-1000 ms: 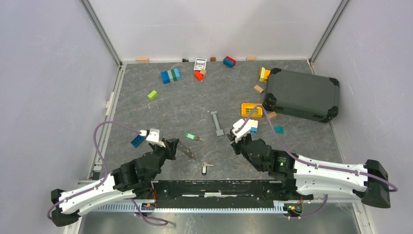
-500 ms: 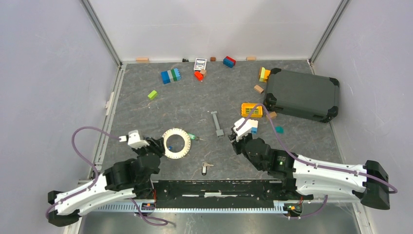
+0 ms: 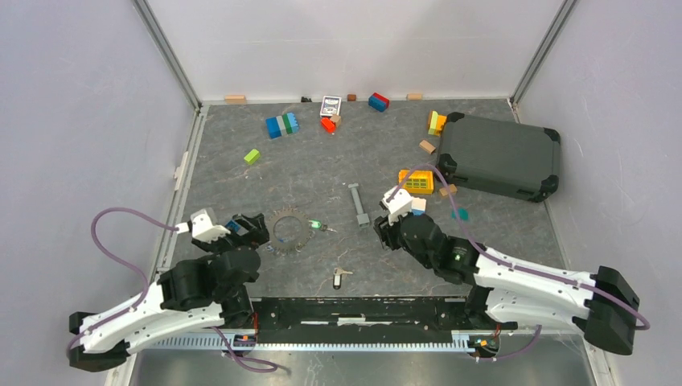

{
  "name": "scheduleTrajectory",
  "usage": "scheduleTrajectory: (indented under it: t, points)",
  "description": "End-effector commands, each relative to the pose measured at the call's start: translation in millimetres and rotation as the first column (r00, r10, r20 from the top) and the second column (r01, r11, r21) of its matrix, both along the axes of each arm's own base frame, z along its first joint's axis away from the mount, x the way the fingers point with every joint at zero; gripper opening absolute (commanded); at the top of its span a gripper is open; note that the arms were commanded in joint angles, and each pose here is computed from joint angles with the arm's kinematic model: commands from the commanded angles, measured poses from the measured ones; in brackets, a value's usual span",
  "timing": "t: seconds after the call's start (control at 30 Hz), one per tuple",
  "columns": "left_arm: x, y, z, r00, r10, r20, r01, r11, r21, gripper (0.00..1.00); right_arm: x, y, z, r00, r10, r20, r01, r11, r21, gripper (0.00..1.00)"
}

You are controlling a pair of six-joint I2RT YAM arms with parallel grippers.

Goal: Remove the keys from the keyring

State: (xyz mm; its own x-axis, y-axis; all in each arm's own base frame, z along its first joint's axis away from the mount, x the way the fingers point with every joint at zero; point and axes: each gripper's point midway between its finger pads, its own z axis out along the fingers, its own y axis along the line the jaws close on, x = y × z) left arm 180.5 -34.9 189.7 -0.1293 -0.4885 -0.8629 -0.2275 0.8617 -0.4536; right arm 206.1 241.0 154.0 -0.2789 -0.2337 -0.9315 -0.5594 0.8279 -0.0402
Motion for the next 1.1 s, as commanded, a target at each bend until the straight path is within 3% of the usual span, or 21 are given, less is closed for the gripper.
scheduleTrajectory:
  t: [0.0, 0.17, 0.27, 0.47, 0.8, 1.07]
  points:
    - [5.3, -9.3, 22.1, 1.000, -0.010, -0.012, 0.011, 0.996, 0.092, 1.00, 1.1, 15.4, -11.1, 0.979, 0.126, -0.162, -0.119, 0.992, 0.051, 0.57]
    - [7.2, -30.9, 15.3, 0.988, -0.081, -0.129, 0.106, 0.975, 0.194, 1.00, 19.7, -6.1, -10.8, 0.967, 0.106, -0.231, -0.056, 0.976, 0.211, 0.59]
    - [13.2, -43.6, 4.6, 0.968, -0.133, -0.213, 0.182, 0.956, 0.230, 1.00, 33.8, -31.2, 2.8, 0.980, 0.037, -0.194, 0.023, 0.955, 0.296, 0.61]
    - [34.8, -59.3, -32.0, 0.898, -0.197, -0.394, 0.282, 0.944, 0.172, 1.00, 34.7, -75.5, 14.3, 0.985, -0.119, -0.128, 0.150, 0.951, 0.271, 0.69]
    - [37.0, -57.9, -14.6, 0.914, -0.257, -0.314, 0.298, 0.950, 0.089, 1.00, 24.2, -121.7, 22.4, 0.964, -0.261, -0.040, 0.264, 0.946, 0.188, 0.98]
    - [31.2, -49.8, -37.6, 0.895, -0.197, -0.399, 0.257, 0.961, 0.101, 1.00, 23.5, -151.9, 21.1, 0.923, -0.382, 0.031, 0.371, 0.911, 0.178, 0.98]
